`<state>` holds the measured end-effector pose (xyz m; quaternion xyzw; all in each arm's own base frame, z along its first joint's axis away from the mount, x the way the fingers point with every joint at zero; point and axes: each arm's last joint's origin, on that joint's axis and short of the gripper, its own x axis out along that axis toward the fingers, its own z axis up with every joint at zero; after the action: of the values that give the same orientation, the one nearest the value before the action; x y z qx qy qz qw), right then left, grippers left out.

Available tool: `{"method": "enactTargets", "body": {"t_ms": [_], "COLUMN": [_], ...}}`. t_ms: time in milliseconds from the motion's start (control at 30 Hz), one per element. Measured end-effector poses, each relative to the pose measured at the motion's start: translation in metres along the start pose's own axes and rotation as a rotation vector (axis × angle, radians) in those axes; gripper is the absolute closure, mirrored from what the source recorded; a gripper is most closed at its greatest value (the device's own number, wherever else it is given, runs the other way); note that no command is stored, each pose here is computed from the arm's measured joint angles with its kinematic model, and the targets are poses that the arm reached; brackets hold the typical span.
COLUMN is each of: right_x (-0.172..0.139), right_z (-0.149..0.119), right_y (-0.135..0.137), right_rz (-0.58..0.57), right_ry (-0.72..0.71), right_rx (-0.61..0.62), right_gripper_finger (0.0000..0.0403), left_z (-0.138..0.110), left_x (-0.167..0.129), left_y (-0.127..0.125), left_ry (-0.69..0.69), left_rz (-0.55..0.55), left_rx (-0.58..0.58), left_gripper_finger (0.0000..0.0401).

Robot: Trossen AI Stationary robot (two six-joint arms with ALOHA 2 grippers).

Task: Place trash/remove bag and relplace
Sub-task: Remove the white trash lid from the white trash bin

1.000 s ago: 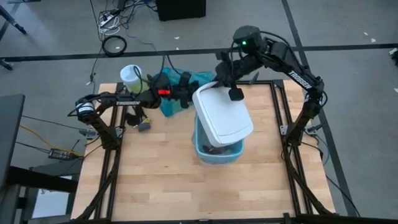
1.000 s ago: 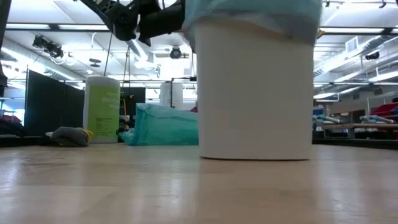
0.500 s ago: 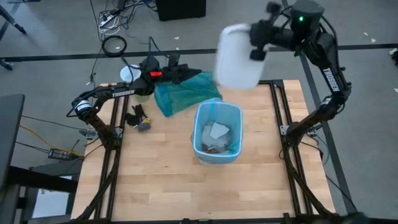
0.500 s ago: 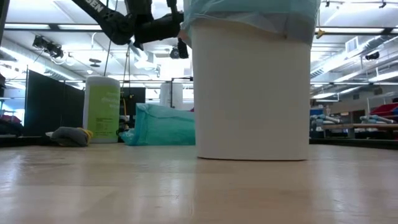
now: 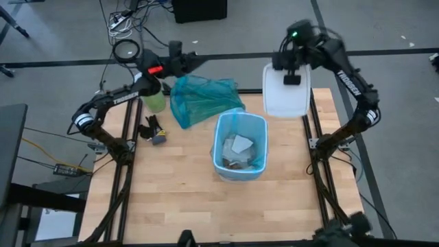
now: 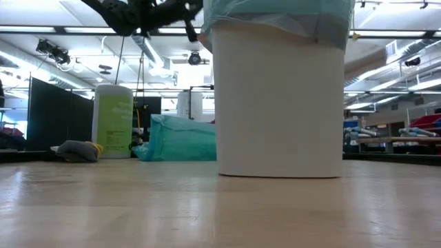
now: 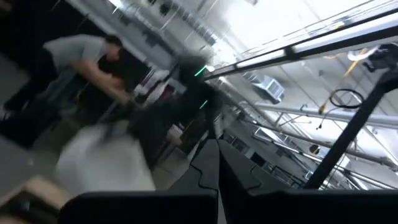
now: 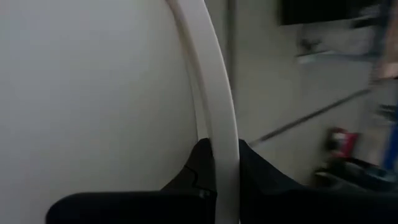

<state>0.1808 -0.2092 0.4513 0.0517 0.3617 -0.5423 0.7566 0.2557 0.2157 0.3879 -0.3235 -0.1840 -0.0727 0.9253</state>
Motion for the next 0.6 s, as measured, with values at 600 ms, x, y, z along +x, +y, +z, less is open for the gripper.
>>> {"method": "enactTargets", "body": {"t_ms": [600], "right_x": [0.150], "right_z": [-0.125], "right_y": [0.024], "right_rz": [0.236], "right_ry": [0.252], "right_rx": [0.199], "right_gripper_finger": [0.0381], "left_z": [0.024], "left_x": [-0.004], "left_y": [-0.027], "left_ry": [0.042], "left_rz": [0.011], "left_rx": [0.093], "left_gripper_finger": [0.0395]}}
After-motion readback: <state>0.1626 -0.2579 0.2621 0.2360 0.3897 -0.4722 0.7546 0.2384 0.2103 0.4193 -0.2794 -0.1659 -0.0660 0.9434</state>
